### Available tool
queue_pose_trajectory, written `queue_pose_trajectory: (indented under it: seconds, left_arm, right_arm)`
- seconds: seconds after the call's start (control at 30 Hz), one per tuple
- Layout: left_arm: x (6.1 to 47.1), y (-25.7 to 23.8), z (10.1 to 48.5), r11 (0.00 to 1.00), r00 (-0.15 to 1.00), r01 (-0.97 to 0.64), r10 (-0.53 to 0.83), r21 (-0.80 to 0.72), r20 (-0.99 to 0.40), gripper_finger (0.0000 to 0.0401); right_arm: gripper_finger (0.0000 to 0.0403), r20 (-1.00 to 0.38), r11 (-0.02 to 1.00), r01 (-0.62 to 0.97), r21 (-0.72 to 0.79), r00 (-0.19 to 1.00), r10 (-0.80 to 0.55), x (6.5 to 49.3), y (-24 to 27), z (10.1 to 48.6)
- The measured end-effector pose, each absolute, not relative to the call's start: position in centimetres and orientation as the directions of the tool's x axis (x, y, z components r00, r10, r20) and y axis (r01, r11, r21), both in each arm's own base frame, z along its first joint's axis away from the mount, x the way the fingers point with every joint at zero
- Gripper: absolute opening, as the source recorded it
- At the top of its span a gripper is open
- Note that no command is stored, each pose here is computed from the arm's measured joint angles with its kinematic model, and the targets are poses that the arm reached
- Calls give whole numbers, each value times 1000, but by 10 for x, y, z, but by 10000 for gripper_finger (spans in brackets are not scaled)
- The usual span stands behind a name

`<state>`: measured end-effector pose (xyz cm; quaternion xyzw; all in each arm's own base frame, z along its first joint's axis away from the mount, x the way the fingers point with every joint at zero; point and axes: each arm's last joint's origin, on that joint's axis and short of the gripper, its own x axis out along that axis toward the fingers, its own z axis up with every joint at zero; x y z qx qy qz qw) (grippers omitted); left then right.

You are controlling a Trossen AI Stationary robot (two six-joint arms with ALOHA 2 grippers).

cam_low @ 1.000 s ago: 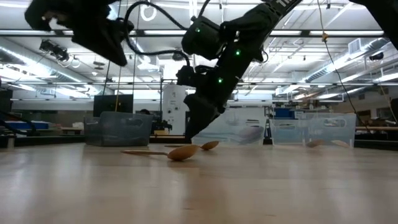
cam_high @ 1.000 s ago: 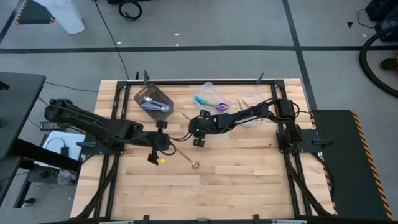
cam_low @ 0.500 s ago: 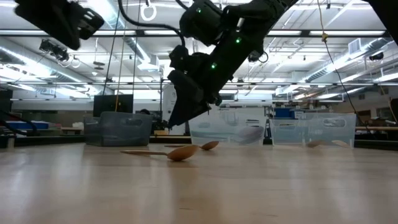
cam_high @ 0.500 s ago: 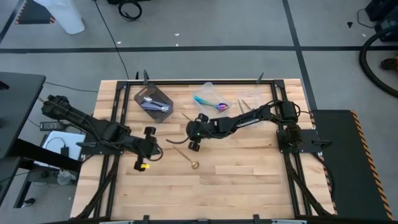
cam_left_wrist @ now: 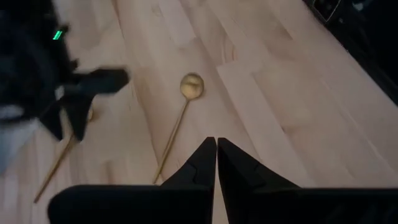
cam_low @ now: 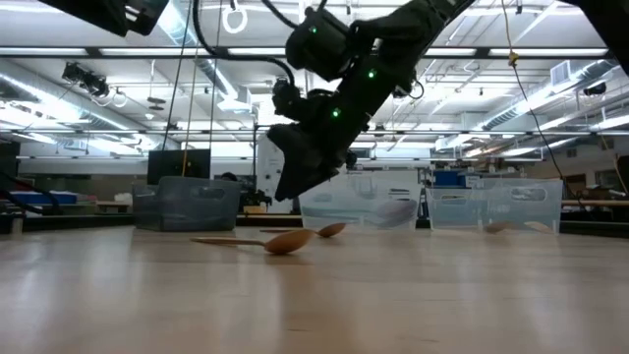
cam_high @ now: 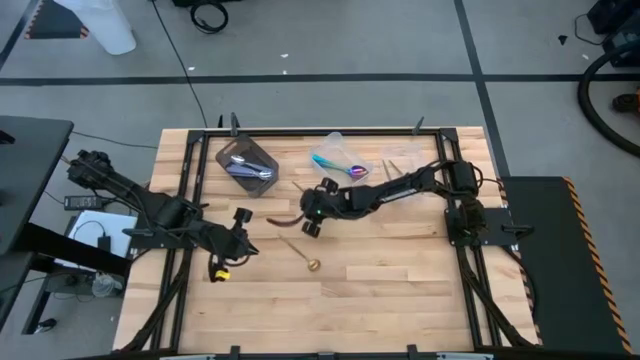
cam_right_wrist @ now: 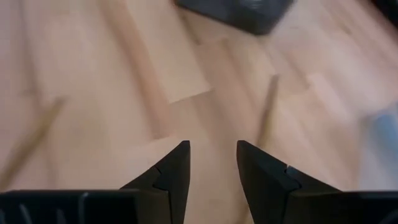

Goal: Sort silverware by color (type)
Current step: Put the gold spoon into the right transparent bin

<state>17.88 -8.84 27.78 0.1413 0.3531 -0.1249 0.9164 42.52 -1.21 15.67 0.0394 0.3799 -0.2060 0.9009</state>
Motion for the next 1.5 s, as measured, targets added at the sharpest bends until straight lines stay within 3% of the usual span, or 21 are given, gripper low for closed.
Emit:
queue_pose_trajectory:
  seconds: [0.4,0.5,0.67,0.8,1.17,1.5]
  left_arm:
    - [179,-88,279,923,725,337,-128,187,-677,23]
    - [179,-88,279,923,725,336,-128,186,-677,23]
    - [179,-88,279,932,725,321,-128,168,-677,23]
    - [179,-88,279,933,725,320,-128,167,-677,23]
    - [178,-88,278,933,721,319,-126,165,-681,23]
    - [179,-88,279,932,726,321,-128,168,-676,23]
  right_arm:
    - [141,-733,900,380,-213,547,-405,432,-42,129]
    - [141,-774,907,376,-190,511,-374,433,-41,132]
    - [141,-798,872,375,-314,393,-456,428,-41,142]
    - [141,-811,866,381,-323,359,-461,426,-50,148]
    - [141,-775,885,408,-224,476,-416,436,-59,154]
    - [137,-730,906,373,-199,561,-391,453,-25,177]
